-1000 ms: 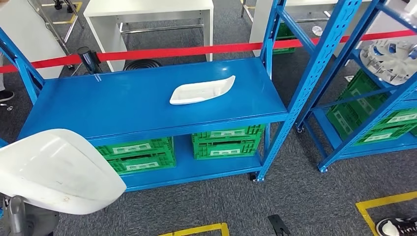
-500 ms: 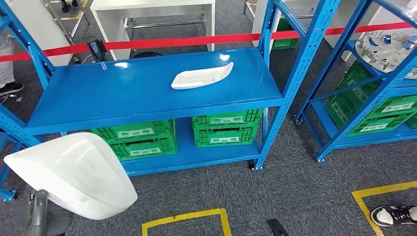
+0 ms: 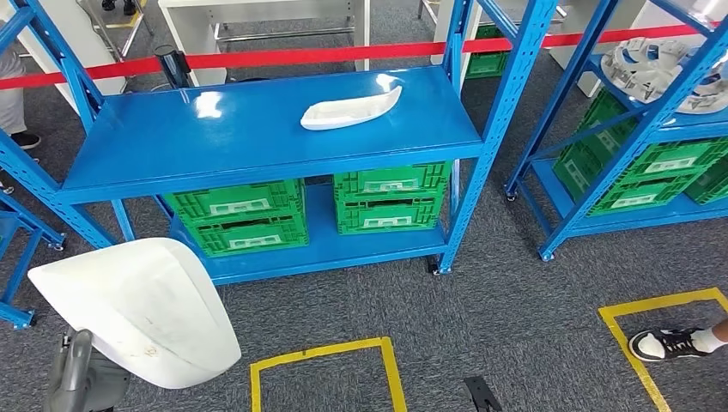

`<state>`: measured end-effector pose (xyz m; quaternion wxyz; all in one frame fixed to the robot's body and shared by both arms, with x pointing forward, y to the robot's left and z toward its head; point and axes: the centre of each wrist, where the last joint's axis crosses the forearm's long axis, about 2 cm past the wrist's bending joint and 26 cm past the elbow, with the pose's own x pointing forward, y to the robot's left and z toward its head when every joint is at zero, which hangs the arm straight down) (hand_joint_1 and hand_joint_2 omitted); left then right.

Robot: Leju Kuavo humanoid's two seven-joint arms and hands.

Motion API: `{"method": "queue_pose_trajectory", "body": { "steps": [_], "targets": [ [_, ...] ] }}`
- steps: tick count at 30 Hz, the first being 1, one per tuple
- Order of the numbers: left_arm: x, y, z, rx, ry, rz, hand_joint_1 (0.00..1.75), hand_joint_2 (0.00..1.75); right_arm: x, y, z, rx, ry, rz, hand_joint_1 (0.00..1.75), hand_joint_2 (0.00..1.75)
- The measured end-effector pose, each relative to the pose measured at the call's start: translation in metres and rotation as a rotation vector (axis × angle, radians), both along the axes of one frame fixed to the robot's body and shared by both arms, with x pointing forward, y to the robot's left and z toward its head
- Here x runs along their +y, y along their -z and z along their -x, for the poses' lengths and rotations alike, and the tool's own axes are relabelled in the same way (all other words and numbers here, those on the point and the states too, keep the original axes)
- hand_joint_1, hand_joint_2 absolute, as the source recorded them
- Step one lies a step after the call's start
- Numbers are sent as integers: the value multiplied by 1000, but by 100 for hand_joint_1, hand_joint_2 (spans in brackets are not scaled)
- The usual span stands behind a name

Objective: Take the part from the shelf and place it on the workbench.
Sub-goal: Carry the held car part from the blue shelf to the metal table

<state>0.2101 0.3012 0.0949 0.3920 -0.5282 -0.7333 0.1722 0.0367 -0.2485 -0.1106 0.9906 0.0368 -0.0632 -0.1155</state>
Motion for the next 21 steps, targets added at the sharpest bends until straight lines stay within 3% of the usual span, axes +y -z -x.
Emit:
{"method": "queue_pose_trajectory", "body": {
  "steps": [6,10,13,21],
  "targets": [
    [1,0,-12,-28,12,-26,175,175,0,0,2,59,-40,22,0,175],
    [6,6,-8,-48,-22,-14,175,175,-7,1,5,20,16,33,0,175],
    [-2,9,-6,-61,-31,-43,175,175,-13,1,3,-8,-36,32,0,175],
    [-21,24,10,-25,-26,108,175,175,-27,2,5,-3,-88,40,0,175]
  ]
}}
